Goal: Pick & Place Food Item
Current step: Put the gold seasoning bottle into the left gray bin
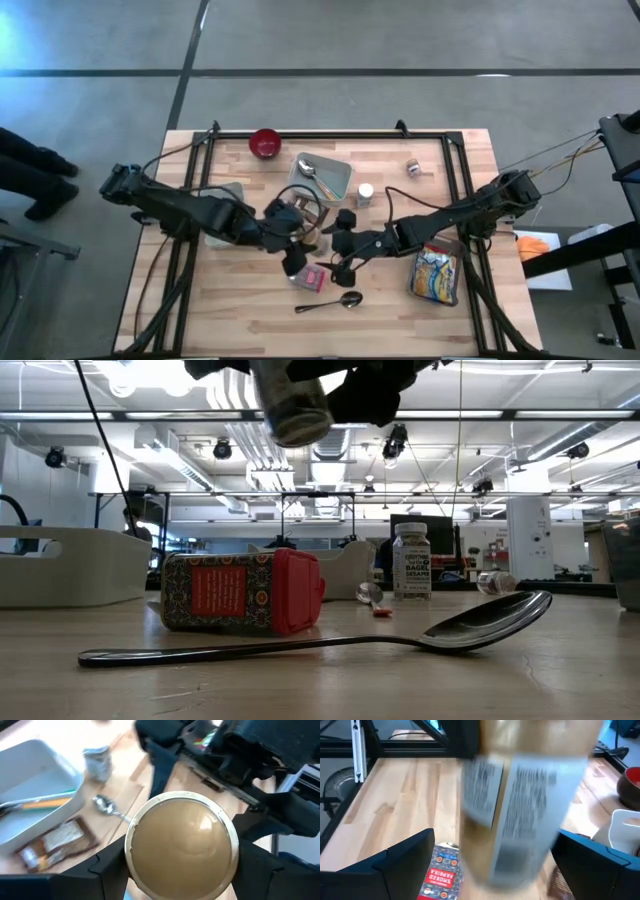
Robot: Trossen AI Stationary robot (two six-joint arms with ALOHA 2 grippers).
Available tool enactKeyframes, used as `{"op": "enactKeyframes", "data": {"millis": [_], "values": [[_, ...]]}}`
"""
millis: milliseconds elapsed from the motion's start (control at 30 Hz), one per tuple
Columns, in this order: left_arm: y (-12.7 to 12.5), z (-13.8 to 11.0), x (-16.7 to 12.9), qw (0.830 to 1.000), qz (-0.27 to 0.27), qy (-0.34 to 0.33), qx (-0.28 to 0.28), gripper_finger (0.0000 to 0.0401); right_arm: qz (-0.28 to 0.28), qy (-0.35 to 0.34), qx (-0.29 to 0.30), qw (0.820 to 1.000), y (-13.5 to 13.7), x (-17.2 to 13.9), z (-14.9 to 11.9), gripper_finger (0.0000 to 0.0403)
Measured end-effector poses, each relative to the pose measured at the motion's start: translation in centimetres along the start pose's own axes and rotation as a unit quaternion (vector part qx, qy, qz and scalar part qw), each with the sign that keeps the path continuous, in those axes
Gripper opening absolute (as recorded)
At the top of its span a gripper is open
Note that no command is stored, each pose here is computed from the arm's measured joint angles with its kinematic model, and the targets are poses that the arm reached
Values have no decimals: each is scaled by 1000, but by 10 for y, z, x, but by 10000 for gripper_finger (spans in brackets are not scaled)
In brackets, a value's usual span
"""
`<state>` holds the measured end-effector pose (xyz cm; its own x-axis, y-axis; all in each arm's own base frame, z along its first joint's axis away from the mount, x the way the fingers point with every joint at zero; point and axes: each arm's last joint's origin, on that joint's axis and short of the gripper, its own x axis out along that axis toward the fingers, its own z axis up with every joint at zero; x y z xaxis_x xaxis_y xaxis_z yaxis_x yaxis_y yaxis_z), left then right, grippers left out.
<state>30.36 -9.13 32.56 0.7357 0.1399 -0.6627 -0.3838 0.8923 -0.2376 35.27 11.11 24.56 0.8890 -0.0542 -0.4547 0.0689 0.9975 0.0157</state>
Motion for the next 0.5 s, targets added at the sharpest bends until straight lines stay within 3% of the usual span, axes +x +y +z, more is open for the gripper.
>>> {"op": "enactKeyframes", "data": {"millis": [267, 500], "values": [[12, 10, -27, 994, 107, 11, -11, 265, 6, 11, 8, 1000, 1, -1, -3, 383], [37, 6, -58, 980, 194, 21, -31, 264, 8, 27, 20, 999, 7, -4, -9, 383]]}}
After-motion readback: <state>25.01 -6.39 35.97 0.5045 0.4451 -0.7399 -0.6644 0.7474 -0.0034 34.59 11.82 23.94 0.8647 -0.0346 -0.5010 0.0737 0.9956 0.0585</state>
